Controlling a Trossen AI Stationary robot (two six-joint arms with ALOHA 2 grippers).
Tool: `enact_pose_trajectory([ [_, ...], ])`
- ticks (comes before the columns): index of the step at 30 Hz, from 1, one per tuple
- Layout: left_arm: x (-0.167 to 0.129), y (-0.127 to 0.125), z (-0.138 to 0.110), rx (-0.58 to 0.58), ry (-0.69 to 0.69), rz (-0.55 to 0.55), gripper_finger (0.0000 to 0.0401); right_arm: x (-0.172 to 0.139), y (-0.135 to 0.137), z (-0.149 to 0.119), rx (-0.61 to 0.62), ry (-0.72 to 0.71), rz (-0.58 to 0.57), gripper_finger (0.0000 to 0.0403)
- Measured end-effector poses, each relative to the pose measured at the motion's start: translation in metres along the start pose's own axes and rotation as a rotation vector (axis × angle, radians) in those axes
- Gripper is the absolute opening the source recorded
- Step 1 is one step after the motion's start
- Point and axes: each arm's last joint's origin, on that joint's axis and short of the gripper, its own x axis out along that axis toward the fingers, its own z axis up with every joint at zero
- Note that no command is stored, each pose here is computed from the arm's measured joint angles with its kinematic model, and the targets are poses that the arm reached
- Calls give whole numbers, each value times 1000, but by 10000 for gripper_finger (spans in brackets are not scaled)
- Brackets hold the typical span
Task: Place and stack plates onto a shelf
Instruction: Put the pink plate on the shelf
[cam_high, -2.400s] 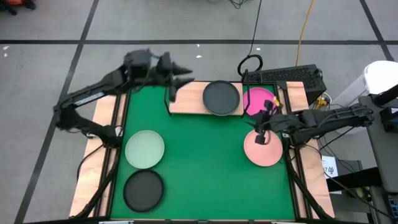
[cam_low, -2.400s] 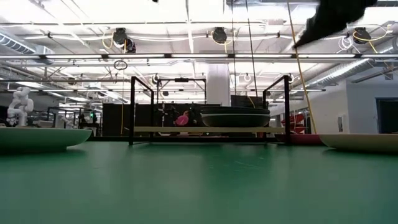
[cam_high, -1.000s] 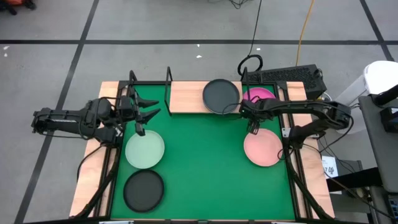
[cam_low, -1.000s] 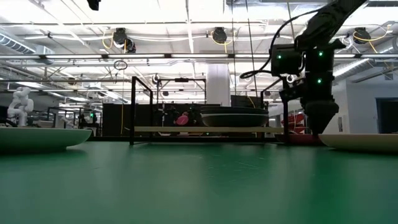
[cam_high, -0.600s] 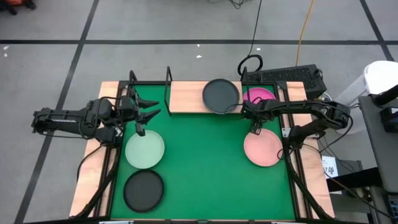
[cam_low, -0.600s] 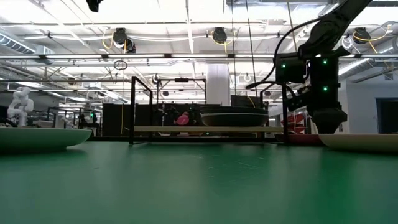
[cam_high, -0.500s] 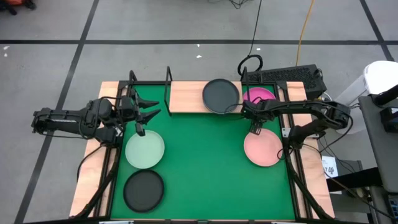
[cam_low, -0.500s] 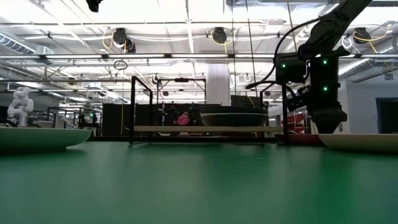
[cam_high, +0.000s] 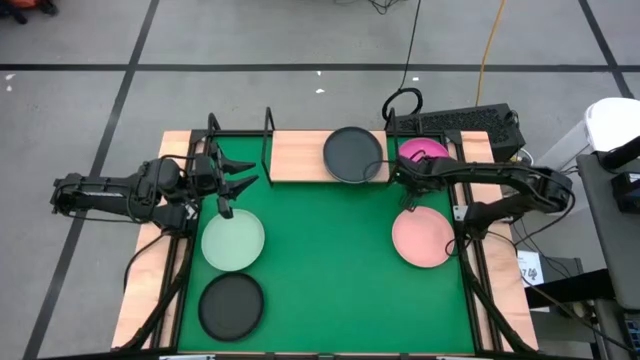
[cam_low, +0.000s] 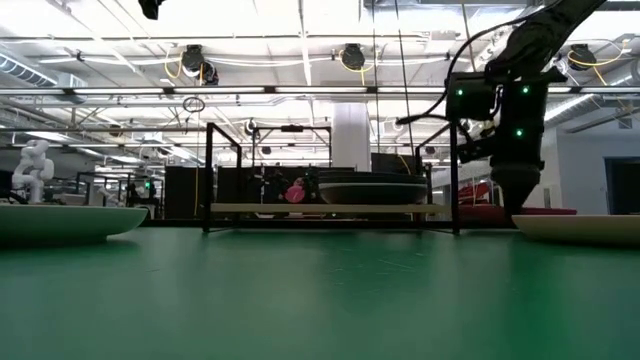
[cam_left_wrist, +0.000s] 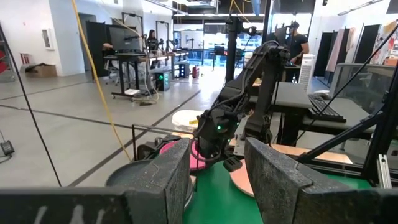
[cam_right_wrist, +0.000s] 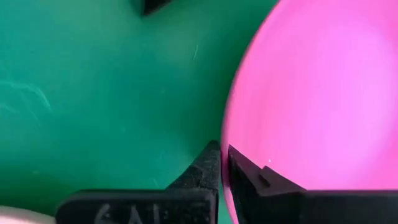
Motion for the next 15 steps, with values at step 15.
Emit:
enact_pose_trajectory([
  [15, 0, 0, 0, 0, 0, 0, 156, -46, -21, -14, 190, -209, -15, 1],
])
